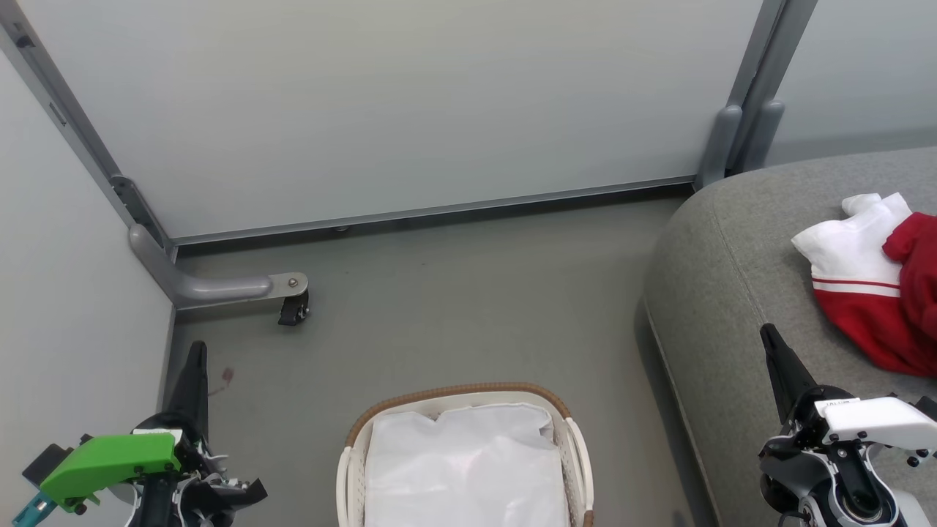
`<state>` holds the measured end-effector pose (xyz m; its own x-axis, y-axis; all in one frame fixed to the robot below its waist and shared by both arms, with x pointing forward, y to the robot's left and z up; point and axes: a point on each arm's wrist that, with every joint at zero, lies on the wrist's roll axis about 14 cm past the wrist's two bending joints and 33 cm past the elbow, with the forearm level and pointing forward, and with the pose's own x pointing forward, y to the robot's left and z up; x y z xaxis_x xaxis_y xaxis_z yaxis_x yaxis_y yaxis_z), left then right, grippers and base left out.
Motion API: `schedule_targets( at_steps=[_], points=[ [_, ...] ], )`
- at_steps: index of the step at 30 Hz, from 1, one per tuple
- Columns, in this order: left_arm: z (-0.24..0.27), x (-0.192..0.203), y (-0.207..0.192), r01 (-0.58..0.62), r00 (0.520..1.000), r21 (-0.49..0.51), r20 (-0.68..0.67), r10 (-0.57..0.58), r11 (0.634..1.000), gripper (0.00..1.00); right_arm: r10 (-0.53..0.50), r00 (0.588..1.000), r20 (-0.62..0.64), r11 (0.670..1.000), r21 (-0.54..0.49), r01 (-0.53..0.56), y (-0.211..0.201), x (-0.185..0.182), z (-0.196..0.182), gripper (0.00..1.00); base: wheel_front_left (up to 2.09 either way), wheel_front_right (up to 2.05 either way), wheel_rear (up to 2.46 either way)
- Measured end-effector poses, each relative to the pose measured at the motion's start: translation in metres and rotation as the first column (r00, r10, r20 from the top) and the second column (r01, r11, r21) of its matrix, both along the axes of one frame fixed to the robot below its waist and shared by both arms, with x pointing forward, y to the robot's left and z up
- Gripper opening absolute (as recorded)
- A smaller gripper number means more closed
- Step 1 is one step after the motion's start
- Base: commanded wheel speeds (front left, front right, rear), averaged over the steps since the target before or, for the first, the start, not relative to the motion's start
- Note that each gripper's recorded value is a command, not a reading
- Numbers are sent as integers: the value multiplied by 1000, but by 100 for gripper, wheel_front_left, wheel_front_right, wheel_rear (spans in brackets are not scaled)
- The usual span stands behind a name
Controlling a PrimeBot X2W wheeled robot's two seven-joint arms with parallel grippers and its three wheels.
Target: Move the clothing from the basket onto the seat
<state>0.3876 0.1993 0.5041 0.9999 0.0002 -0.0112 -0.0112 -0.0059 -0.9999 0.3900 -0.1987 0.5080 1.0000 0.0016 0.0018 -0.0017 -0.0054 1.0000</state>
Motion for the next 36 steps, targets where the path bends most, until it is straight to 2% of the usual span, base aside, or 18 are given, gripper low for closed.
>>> schedule_targets(
  at_steps=[36],
  points=[
    [0, 0, 0, 0, 1000, 0, 0, 0, 1000, 0, 0, 1000, 0, 1000, 0, 0, 0, 0, 0, 0, 0, 0, 0]
  ],
)
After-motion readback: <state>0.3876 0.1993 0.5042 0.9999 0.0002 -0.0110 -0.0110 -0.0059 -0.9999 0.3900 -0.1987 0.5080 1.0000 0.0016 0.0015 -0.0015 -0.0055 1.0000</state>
